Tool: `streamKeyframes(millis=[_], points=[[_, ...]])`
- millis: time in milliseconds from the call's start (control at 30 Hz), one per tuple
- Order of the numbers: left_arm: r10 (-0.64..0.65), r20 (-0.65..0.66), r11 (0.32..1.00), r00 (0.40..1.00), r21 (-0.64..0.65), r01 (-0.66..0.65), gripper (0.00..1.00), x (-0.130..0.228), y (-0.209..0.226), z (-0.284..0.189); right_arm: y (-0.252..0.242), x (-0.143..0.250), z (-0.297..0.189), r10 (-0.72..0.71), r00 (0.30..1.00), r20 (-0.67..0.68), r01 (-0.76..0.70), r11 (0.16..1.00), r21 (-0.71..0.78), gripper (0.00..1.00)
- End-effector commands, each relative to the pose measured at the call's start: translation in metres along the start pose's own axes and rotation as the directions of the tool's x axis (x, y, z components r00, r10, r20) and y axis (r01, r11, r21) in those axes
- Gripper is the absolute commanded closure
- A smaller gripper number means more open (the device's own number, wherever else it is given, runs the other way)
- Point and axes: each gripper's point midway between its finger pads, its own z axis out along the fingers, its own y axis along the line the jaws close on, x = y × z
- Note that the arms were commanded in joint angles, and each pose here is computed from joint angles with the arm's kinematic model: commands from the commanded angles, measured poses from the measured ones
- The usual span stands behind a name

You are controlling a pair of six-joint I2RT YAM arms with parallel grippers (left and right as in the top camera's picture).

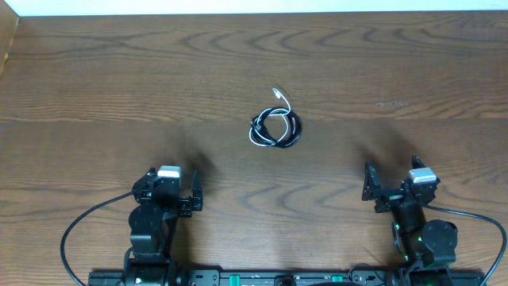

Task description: Untangle cables

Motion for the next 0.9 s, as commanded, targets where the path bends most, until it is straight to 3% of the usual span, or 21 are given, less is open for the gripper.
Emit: streamKeyframes(millis=[0, 533, 867], points=[[0.018, -0.037, 1.000, 0.999, -0.013, -0.019, 0.01, 0.012, 0.001, 0.001, 0.004, 0.000, 0.000, 0.013, 1.000, 0.000, -0.013, 1.000, -0.021, 0.01], [-0.017, 0.004, 1.000, 1.000, -0.001, 0.017, 0.02, 0.002, 0.000, 0.001, 0.004, 0.001, 0.000, 0.013, 1.000, -0.003, -0.013, 1.000, -0.023, 0.01], [-0.029, 0.054, 0.999, 0.998, 0.037, 0.027, 0.01, -0.039, -0.003, -0.013, 0.014, -0.018, -0.004, 0.009, 0.999, 0.033, -0.007, 0.997, -0.071, 0.01]])
